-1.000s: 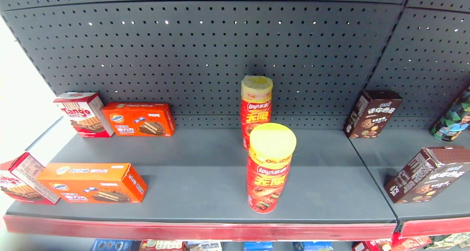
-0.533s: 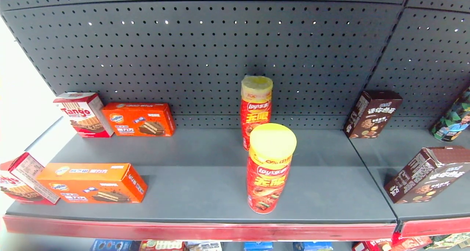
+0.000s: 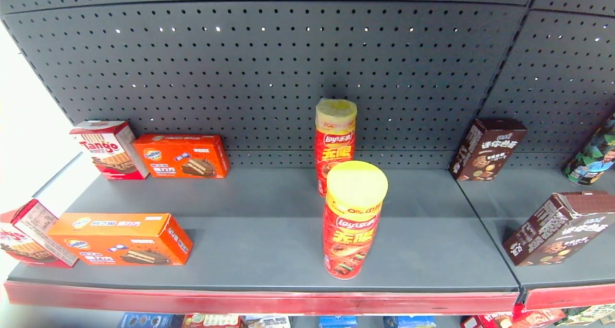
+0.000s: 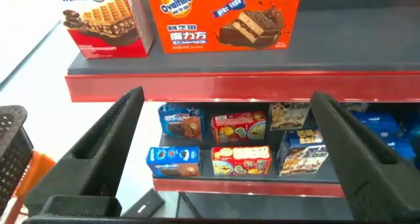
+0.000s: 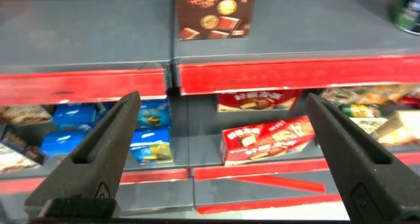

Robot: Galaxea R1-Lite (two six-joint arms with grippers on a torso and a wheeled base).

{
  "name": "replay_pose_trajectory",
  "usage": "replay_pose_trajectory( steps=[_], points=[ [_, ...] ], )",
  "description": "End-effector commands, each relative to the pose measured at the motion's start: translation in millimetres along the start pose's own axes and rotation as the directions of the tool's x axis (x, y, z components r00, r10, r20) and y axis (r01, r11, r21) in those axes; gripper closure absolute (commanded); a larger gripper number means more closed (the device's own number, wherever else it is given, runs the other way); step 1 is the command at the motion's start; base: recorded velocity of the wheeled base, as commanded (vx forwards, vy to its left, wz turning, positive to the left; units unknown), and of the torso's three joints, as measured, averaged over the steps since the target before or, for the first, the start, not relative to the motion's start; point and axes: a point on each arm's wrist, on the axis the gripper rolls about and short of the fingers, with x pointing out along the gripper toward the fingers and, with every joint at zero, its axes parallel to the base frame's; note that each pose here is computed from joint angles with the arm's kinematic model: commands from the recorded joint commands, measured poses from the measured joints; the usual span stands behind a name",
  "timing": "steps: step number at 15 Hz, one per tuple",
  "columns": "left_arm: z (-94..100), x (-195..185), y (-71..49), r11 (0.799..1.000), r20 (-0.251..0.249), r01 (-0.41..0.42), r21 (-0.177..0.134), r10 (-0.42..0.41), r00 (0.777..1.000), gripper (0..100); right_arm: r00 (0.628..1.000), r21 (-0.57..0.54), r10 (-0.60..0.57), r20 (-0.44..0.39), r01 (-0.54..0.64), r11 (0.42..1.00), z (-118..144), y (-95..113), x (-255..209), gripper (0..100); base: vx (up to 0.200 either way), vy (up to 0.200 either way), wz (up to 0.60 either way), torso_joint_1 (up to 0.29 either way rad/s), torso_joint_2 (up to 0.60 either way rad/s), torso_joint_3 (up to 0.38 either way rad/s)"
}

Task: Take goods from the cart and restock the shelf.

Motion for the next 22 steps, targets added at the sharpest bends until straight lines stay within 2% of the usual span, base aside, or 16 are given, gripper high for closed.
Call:
replay_pose_trajectory(
  steps=[1,3,5,6,7,8,9,11,12,13,15,16,18,22],
  points=[
    [-0.2,1,-0.1,1.0,-0.005,0.003,0.016,-0.003,1.0,0,1.0,-0.001,0.006,0.0,-0.006,1.0,0,0,0,0,0.0,0.0,0.0,0.0,0.0,0.0],
    [-0.3,1,-0.3,1.0,-0.006,0.012,0.02,-0.012,1.0,0,1.0,-0.004,0.007,0.001,-0.007,1.0,0,0,0,0,0.0,0.0,0.0,0.0,0.0,0.0],
    [-0.4,0,-2.1,0.995,-0.003,0.095,0.015,-0.095,0.996,0,1.0,-0.012,0.018,0.023,-0.018,1.0,2,0,0,0,0.0,0.0,0.0,0.0,0.0,0.0],
    [0.1,0,-2.8,0.992,0.0,0.125,0.017,-0.125,0.992,0,0.987,-0.007,0.077,0.143,-0.077,0.997,57,0,-8,0,0.0,0.0,0.0,0.0,0.0,0.0],
    [0.1,0,-2.8,0.992,0.0,0.126,0.019,-0.127,0.992,0,0.991,0.016,0.134,0.023,-0.134,0.991,103,2,18,0,0.0,0.0,0.0,0.0,0.0,0.0],
    [0.1,0,-2.8,0.992,0.0,0.126,0.017,-0.127,0.992,0,0.984,0.014,0.176,-0.02,-0.176,0.984,117,4,31,0,0.0,0.0,0.0,0.0,0.0,0.0],
    [0.1,0,-2.8,0.992,0.0,0.128,0.017,-0.128,0.992,0,0.944,-0.027,0.33,-0.028,-0.331,0.943,132,9,42,0,0.0,0.0,0.0,0.0,0.0,0.0],
    [0.1,0,-2.8,0.992,0.0,0.128,0.017,-0.128,0.992,0,0.896,-0.056,0.432,-0.104,-0.439,0.897,141,19,65,0,0.0,0.0,0.0,0.0,0.0,0.0],
    [0.1,0,-2.8,0.992,0.0,0.126,0.014,-0.127,0.992,0,0.855,-0.063,0.495,-0.155,-0.509,0.859,149,34,91,0,0.0,0.0,0.0,0.0,0.0,0.0],
    [0.1,0,-2.8,0.992,0.0,0.125,0.014,-0.125,0.992,0,0.832,-0.064,0.523,-0.185,-0.541,0.839,150,44,106,0,0.0,0.0,0.0,0.0,0.0,0.0],
    [0.1,0,-2.8,0.992,0.0,0.125,0.017,-0.125,0.992,0,0.824,-0.067,0.527,-0.207,-0.549,0.833,148,50,112,0,0.0,0.0,0.0,0.0,0.0,0.0],
    [-0.4,0,-2.7,0.993,-0.002,0.121,0.012,-0.12,0.993,0,0.788,-0.086,0.567,-0.239,-0.599,0.796,150,76,129,0,0.0,0.0,0.0,0.0,0.0,0.0],
    [-0.4,0,-2.7,0.993,-0.002,0.121,0.011,-0.12,0.993,0,0.733,-0.086,0.614,-0.293,-0.66,0.746,143,93,135,0,0.0,0.0,0.0,0.0,0.0,0.0],
    [-0.4,0,-2.7,0.993,-0.002,0.121,0.012,-0.12,0.993,0,0.695,-0.085,0.626,-0.353,-0.69,0.718,142,120,158,0,0.0,0.0,0.0,0.0,0.0,0.0]
  ],
)
